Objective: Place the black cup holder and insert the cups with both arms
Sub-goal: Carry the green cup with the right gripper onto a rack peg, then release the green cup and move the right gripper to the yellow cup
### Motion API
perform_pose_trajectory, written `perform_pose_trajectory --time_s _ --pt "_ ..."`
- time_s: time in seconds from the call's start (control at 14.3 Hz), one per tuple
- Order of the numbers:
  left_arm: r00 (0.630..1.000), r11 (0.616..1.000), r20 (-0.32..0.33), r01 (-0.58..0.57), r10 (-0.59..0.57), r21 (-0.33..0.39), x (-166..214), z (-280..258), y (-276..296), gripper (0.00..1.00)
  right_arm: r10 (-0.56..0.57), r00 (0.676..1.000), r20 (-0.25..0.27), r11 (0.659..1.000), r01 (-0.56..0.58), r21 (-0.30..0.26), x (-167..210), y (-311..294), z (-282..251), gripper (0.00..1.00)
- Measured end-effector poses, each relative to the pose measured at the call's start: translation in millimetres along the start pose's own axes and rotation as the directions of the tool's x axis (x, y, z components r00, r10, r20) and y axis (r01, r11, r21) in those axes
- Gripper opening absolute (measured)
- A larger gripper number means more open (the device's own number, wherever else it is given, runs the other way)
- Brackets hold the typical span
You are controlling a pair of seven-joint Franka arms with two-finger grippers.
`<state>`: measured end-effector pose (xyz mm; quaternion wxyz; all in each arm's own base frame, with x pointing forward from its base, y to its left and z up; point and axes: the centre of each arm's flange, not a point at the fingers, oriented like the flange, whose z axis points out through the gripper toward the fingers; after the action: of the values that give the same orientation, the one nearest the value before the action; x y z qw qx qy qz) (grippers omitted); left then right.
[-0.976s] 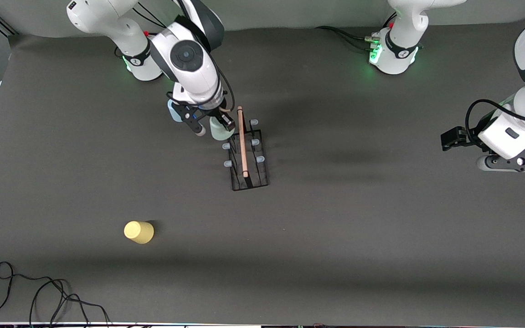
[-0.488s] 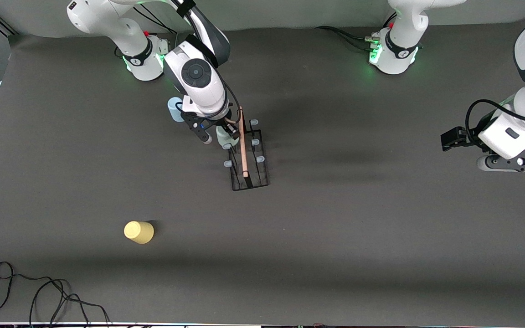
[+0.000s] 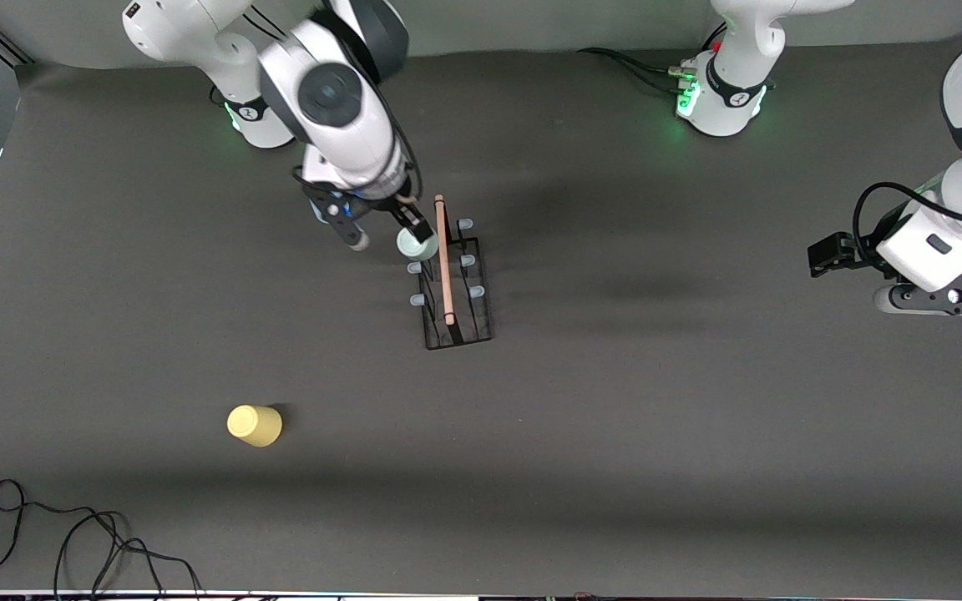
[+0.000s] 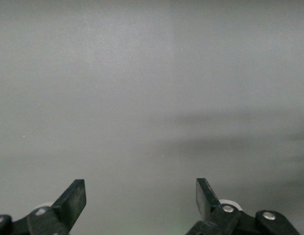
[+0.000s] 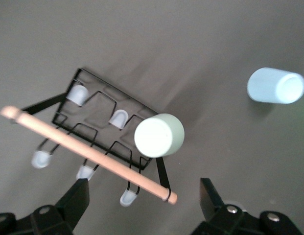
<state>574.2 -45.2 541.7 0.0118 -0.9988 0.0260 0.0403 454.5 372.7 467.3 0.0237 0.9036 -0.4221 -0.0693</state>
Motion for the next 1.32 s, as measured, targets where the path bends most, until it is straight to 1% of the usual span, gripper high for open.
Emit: perform_pose_trajectory --time_s 0.14,0.21,0.28,0.42,0.56,0.63,0.77,0.84,0.98,1.05,1.11,1.18,1.32 --pt "1.0 1.0 0.0 0.0 0.0 0.0 0.0 0.0 0.0 1.0 -0.085 0.996 -0.003 0.996 0.085 0.018 32.3 1.7 -44.9 1.0" --pt "1.0 1.0 0.0 0.0 0.0 0.0 0.0 0.0 0.0 1.0 -0.141 0.99 -0.01 0.989 0.141 0.03 58.1 4.3 -58.6 1.0" --pt "1.0 1.0 0.0 0.0 0.0 0.0 0.0 0.0 -0.1 1.0 -0.209 0.978 -0.02 0.977 0.209 0.042 88.8 8.4 -67.3 1.0" --pt "1.0 1.0 0.0 0.0 0.0 0.0 0.0 -0.1 -0.2 1.0 -0.342 0.939 -0.044 0.938 0.344 0.045 159.1 23.8 -75.9 1.0" --pt "1.0 1.0 0.0 0.0 0.0 0.0 0.1 0.0 -0.2 1.0 -0.468 0.881 -0.075 0.882 0.471 0.028 232.4 45.1 -81.6 1.0" --pt "1.0 1.0 0.0 0.001 -0.001 0.0 0.1 0.0 -0.3 1.0 -0.532 0.842 -0.09 0.845 0.535 0.009 264.6 54.3 -82.2 1.0" --pt "1.0 1.0 0.0 0.001 -0.001 0.0 0.1 0.0 -0.5 1.0 -0.662 0.742 -0.106 0.748 0.662 -0.04 319.9 62.5 -77.4 1.0" --pt "1.0 1.0 0.0 0.001 -0.001 0.0 0.1 0.0 -0.7 1.0 -0.704 0.702 -0.108 0.709 0.703 -0.049 344.7 61.1 -72.8 1.0" --pt "1.0 1.0 0.0 0.002 -0.002 0.0 0.1 0.1 -1.0 1.0 -0.758 0.643 -0.111 0.65 0.758 -0.047 383.1 49.6 -58.2 1.0" --pt "1.0 1.0 0.0 0.002 -0.002 0.0 0.1 0.1 -1.1 1.0 -0.773 0.623 -0.116 0.631 0.775 -0.044 396.6 40.8 -47.8 1.0" --pt "1.0 1.0 0.0 0.002 -0.002 0.0 0.1 0.1 -1.1 1.0 -0.781 0.613 -0.121 0.621 0.783 -0.04 405.6 31.3 -35.6 1.0" --pt "1.0 1.0 0.0 0.002 -0.002 0.0 0.1 0.1 -1.1 1.0 -0.783 0.607 -0.136 0.616 0.787 -0.04 411.7 20.7 -22.7 1.0" --pt "1.0 1.0 0.0 0.002 -0.002 0.0 0.0 0.2 -1.1 1.0 -0.784 0.599 -0.162 0.613 0.789 -0.047 416.4 0.9 4.3 1.0"
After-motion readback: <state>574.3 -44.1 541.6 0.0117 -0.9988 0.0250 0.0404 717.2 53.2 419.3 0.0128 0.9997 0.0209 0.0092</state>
